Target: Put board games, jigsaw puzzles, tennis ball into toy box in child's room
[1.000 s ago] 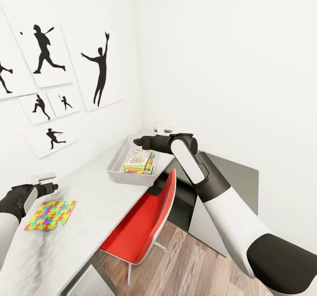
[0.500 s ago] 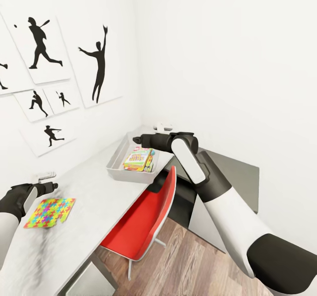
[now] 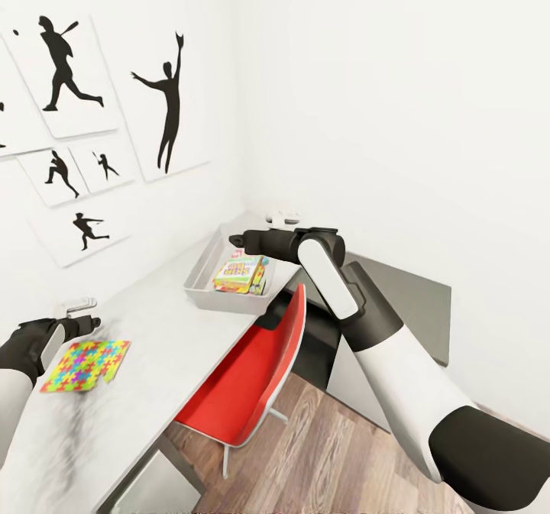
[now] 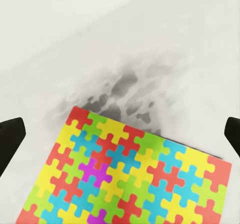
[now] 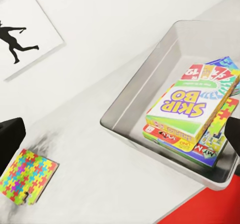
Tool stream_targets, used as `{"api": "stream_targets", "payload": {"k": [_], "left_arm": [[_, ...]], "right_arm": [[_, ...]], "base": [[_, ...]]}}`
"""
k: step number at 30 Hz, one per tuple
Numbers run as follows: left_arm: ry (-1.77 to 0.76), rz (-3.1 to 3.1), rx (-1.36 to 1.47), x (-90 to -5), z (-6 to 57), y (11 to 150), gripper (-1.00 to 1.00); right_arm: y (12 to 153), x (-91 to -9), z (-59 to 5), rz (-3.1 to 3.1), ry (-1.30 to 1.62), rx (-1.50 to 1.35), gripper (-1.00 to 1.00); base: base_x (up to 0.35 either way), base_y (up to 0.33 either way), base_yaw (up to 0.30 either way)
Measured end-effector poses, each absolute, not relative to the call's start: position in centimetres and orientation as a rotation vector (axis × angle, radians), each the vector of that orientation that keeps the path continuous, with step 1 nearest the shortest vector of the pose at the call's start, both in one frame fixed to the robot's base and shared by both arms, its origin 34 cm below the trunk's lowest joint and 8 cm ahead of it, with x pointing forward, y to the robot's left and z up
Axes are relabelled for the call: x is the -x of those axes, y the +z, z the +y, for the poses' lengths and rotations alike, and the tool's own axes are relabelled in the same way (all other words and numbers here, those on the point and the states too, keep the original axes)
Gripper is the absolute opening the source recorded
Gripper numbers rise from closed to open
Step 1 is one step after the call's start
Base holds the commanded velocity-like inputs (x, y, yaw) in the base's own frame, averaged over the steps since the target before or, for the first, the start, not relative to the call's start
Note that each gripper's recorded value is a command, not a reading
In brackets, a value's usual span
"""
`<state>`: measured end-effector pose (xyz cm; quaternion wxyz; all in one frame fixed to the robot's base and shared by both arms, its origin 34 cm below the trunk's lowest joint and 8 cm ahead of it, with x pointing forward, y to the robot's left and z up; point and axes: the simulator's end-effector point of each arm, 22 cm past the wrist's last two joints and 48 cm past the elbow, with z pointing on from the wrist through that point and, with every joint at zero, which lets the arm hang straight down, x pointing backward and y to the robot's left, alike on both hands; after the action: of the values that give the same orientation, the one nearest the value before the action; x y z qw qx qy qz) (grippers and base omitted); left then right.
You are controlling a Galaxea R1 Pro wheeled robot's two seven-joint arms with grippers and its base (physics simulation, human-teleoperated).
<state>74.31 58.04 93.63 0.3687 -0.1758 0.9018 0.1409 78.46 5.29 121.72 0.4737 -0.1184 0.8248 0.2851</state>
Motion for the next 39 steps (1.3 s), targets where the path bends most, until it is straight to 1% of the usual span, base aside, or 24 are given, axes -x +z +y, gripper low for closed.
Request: {"api": "stream_targets", "payload": {"k": [20, 39], "left_arm": [[0.374, 2.346, 0.453, -74.0, 58.1, 91.7, 1.00], [0.477, 2.313, 0.481, -73.8, 59.9, 90.9, 1.00]], "right_arm": [[119.6, -79.1, 5.3, 2.047, 0.706, 0.280, 1.00], [117.6, -79.6, 5.4, 2.075, 0.712, 0.275, 1.00]], "base": [[0.000, 0.000, 0.000], [0.000, 0.000, 0.000]]}}
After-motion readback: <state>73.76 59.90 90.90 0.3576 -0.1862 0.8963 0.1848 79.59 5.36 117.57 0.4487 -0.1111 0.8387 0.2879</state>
